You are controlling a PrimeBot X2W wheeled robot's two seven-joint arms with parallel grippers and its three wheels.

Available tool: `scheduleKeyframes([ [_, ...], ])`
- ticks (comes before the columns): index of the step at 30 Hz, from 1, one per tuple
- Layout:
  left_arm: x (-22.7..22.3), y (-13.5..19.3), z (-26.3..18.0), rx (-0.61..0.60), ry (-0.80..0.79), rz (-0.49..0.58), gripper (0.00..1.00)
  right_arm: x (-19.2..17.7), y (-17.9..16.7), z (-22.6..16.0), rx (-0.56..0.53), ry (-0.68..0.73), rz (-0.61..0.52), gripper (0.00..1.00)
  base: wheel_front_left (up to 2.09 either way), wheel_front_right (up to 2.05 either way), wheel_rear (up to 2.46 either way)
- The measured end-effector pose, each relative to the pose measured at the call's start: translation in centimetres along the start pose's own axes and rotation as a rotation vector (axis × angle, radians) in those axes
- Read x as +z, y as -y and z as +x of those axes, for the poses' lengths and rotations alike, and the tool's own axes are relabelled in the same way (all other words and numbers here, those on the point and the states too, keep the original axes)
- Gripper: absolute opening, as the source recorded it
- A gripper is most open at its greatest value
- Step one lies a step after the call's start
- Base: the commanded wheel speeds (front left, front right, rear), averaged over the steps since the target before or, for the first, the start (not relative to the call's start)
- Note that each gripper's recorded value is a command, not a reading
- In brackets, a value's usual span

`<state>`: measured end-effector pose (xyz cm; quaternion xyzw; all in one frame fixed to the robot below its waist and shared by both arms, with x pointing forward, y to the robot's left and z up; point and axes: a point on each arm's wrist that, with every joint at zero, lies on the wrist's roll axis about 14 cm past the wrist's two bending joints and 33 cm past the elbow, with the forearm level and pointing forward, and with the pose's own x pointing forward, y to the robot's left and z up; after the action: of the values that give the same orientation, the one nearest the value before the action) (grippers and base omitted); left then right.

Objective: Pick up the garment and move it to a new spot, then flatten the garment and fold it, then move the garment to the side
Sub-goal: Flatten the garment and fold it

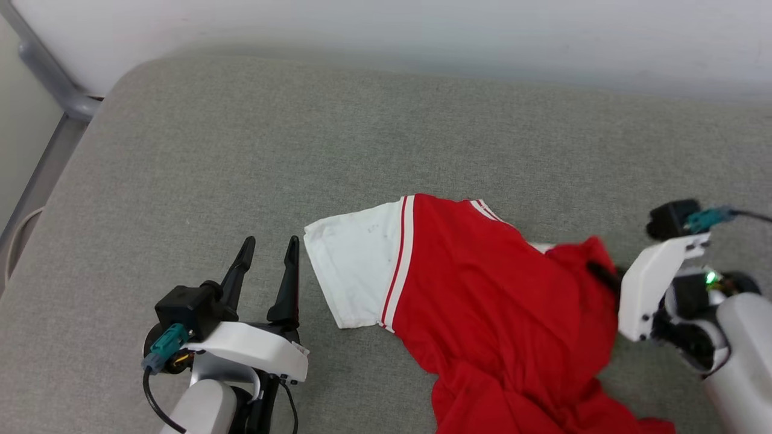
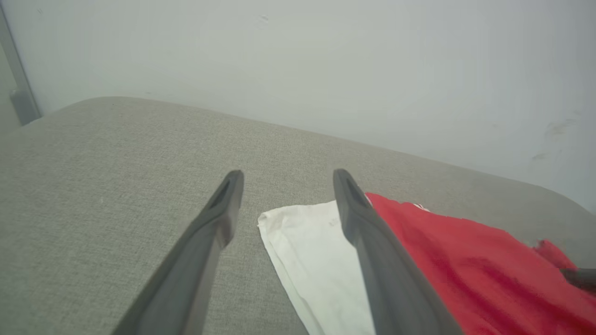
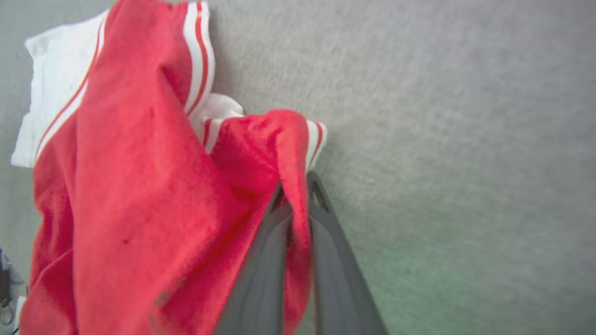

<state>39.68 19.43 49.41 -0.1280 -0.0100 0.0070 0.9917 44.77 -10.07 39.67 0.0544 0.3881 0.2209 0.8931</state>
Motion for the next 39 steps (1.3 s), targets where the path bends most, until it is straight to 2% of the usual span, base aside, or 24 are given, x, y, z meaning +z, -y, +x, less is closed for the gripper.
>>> scheduleKeyframes([
  [4,0.2,0.9,0.1,-0.027,0.01,-0.004,1.0,7.1,1.9,-3.5,-0.067,0.232,-0.075,0.0,0.0,0.0,0.0],
  [8,0.3,1.8,0.1,-0.053,0.015,-0.008,1.0,9.6,4.5,-7.4,-0.154,0.363,-0.059,0.0,0.0,0.0,0.0],
  [10,0.3,2.2,0.3,-0.064,0.017,-0.008,1.0,8.1,6.7,-8.8,-0.218,0.354,-0.009,0.0,0.0,0.0,0.0],
  [13,0.1,2.7,0.4,-0.081,0.011,-0.013,1.0,3.5,9.2,-9.5,-0.292,0.287,0.098,0.0,0.0,0.0,0.0],
  [18,-0.5,2.9,0.6,-0.089,-0.004,-0.013,1.0,-3.4,11.2,-9.7,-0.373,0.215,0.294,0.0,0.0,0.0,0.0],
  [22,-0.7,2.9,0.8,-0.095,-0.012,-0.01,1.0,-6.6,11.8,-9.7,-0.419,0.196,0.378,0.0,0.0,0.0,0.0],
  [23,-0.7,3.0,0.9,-0.097,-0.011,-0.008,1.0,-6.8,11.8,-9.6,-0.423,0.203,0.384,0.07,0.0,0.0,0.0],
  [24,-0.7,3.0,0.9,-0.099,-0.011,-0.007,1.0,-6.7,11.7,-9.7,-0.426,0.218,0.393,0.49,0.0,0.0,0.0],
  [25,-0.7,3.1,0.9,-0.101,-0.011,-0.006,1.0,-6.6,11.6,-9.7,-0.427,0.232,0.397,1.0,0.0,0.0,0.0],
  [31,-0.2,3.5,0.6,-0.114,-0.005,-0.001,1.0,-3.5,11.2,-10.8,-0.445,0.413,0.343,1.0,0.0,0.0,0.0],
  [39,0.3,3.1,-0.6,-0.101,-0.004,0.004,1.0,1.5,8.4,-13.7,-0.452,0.696,0.141,1.0,0.0,0.0,0.0],
])
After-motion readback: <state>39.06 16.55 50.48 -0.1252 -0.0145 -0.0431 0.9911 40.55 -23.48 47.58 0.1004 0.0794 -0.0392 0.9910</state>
